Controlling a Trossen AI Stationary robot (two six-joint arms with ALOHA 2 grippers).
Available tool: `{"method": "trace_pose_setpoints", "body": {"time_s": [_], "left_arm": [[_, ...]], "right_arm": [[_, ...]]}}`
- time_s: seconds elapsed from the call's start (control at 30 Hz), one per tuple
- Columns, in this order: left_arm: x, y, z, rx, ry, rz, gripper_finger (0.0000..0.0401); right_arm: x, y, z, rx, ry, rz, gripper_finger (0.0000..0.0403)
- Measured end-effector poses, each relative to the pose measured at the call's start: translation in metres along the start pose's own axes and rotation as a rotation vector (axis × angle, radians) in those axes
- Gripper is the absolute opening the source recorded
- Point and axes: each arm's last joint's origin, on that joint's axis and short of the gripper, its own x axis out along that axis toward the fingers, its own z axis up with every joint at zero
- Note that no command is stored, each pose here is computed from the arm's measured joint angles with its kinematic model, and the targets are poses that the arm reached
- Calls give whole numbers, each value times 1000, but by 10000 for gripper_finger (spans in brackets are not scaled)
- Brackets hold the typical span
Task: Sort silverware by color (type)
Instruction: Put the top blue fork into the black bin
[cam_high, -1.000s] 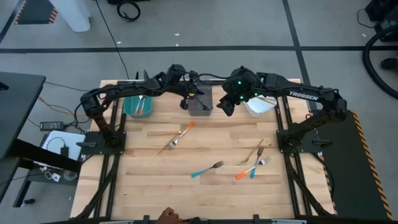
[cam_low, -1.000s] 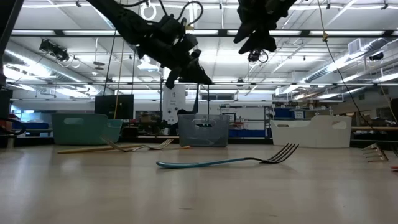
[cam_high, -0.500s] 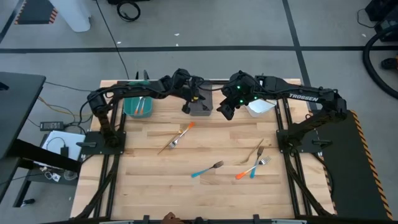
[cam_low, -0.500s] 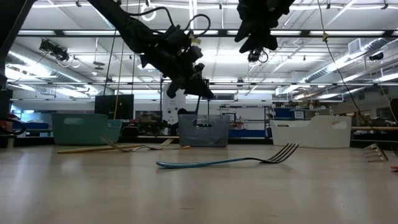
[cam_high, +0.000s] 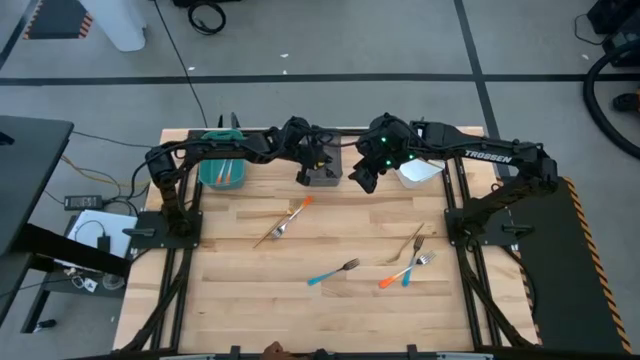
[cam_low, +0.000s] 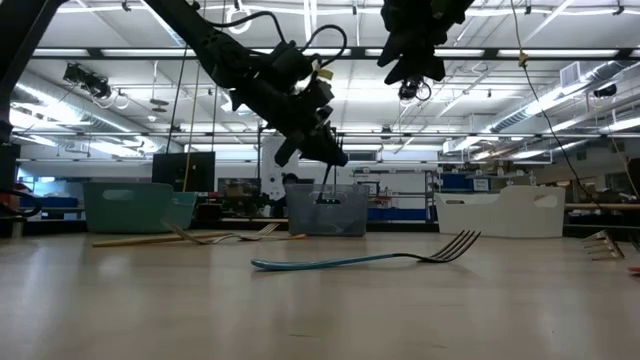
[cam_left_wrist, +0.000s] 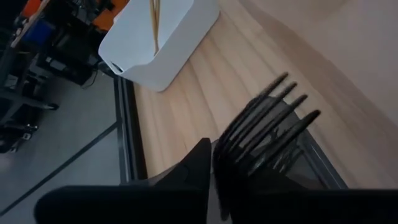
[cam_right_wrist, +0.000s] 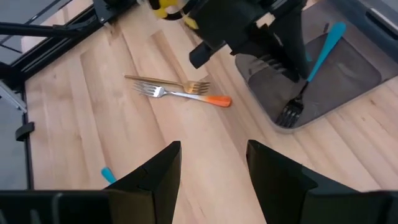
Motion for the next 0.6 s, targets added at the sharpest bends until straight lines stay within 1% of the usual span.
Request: {"method": "trace_pose_setpoints", "body": {"time_s": [0.13, 0.33, 0.43, 0.5, 0.6], "left_arm": [[0, 0, 0, -30, 1, 1, 68], [-4, 2, 3, -119, -20, 2, 107], [-12, 6, 9, -180, -68, -12, 121], [-16, 9, 8, -230, -84, -20, 127], [-19, 15, 1, -306, -63, -52, 129]], "right_arm": [[0, 0, 0, 0, 0, 0, 189], [0, 0, 0, 0, -1, 0, 189], [0, 0, 1, -2, -8, 3, 189], [0, 0, 1, -5, -9, 3, 189], [0, 1, 3, -8, -26, 9, 189]]}}
